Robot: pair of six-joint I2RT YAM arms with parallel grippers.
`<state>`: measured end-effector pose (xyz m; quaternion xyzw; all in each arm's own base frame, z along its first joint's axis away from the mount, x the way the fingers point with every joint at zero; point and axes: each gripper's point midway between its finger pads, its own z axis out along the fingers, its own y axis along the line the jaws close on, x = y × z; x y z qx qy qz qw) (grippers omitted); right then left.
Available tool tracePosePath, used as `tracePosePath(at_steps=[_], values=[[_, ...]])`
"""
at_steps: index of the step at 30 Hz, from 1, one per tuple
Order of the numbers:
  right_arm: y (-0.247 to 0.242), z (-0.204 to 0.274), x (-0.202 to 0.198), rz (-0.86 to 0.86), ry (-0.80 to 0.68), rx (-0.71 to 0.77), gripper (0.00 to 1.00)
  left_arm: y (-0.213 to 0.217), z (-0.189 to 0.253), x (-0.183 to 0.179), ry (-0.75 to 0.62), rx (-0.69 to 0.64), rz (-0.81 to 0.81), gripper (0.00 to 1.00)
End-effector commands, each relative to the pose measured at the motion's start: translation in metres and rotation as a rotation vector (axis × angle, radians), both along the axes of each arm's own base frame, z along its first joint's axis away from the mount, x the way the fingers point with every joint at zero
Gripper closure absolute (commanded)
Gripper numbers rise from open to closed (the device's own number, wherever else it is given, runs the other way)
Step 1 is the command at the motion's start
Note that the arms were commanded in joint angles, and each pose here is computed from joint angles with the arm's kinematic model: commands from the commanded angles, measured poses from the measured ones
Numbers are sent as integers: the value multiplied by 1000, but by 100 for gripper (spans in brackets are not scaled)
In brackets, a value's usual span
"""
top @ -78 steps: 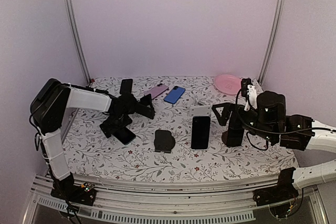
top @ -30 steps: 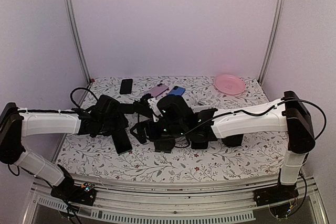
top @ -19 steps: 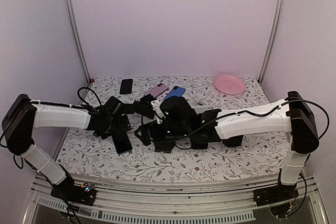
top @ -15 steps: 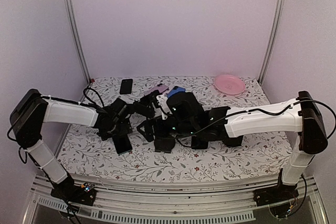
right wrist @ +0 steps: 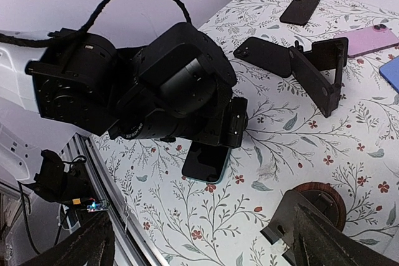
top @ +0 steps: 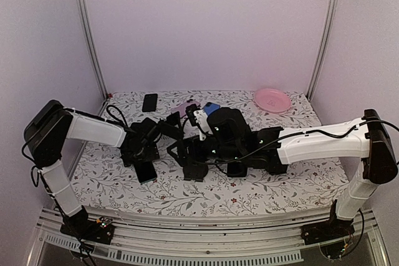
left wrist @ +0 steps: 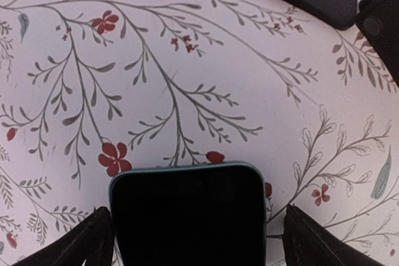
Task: Place the phone on the phone stand
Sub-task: Pick up the phone from the center of the board.
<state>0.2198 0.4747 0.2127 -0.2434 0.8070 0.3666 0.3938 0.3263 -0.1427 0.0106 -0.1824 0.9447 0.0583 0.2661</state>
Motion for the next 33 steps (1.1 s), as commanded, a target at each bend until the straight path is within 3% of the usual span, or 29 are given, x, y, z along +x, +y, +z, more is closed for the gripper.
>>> tracePosePath(at_steps=[1,12,33], values=[[-2,6,3,-21,-1,33,1,3,-25,-7,66,-3,-9,8],[11,-17,0,10,37,27,1,5,-30,-14,80,-14,-11,40],[66,-94,-15,92,206,1,4,-25,21,-36,-59,-449,-70,40]])
